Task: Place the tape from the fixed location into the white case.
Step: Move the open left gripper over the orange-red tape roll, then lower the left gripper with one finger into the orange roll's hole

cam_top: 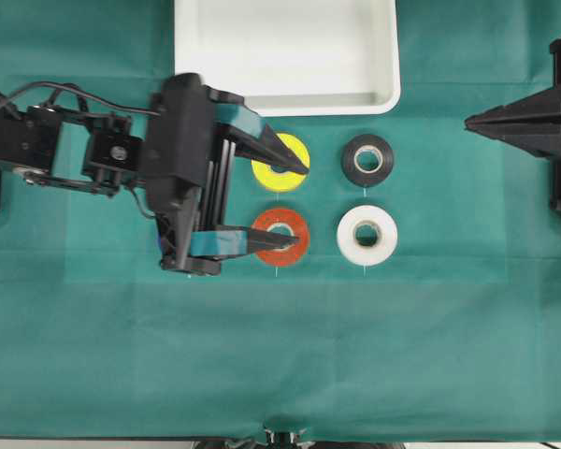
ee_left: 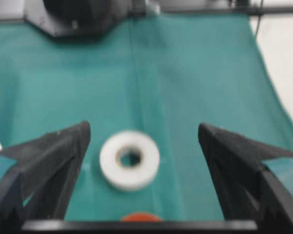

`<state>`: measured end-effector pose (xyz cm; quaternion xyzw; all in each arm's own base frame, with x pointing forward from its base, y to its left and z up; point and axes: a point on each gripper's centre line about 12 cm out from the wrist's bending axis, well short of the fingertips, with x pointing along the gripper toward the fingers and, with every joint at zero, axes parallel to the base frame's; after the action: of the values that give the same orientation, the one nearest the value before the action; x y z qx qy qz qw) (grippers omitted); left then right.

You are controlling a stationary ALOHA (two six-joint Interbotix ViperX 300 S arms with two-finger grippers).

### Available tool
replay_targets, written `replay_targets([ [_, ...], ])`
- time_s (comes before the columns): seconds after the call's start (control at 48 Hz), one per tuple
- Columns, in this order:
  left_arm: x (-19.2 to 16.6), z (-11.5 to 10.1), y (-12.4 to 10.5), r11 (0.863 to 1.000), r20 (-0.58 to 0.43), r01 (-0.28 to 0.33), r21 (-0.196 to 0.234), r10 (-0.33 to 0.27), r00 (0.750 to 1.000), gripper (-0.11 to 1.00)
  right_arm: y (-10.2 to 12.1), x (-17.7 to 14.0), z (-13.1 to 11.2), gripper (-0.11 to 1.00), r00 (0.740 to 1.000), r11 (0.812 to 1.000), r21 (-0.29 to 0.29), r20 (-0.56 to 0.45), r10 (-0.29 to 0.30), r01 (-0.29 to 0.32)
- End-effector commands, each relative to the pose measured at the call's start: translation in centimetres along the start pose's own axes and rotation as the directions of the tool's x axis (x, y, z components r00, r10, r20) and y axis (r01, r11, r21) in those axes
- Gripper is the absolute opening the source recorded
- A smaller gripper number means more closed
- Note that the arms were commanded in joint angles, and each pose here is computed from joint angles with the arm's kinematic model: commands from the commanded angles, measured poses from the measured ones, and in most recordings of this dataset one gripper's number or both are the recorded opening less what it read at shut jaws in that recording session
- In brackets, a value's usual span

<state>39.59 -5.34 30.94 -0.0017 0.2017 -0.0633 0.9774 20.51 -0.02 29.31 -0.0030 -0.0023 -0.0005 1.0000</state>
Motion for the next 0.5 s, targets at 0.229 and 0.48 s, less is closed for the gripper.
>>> replay_targets([
  [0.229, 1.1, 1.6, -0.2, 1.0, -0.282, -0.002, -0.004, 0.0, 0.96, 1.0, 0.0, 0.2, 1.1, 0.0, 1.0, 1.0, -0.002, 0.023, 0.0, 0.0],
  [0.48, 2.0, 1.8, -0.8, 1.0, -0.47, 0.005, -0.004, -0.006, 0.882, 1.0, 0.0, 0.2, 1.1, 0.0, 1.0, 1.0, -0.002, 0.02, -0.001, 0.001],
])
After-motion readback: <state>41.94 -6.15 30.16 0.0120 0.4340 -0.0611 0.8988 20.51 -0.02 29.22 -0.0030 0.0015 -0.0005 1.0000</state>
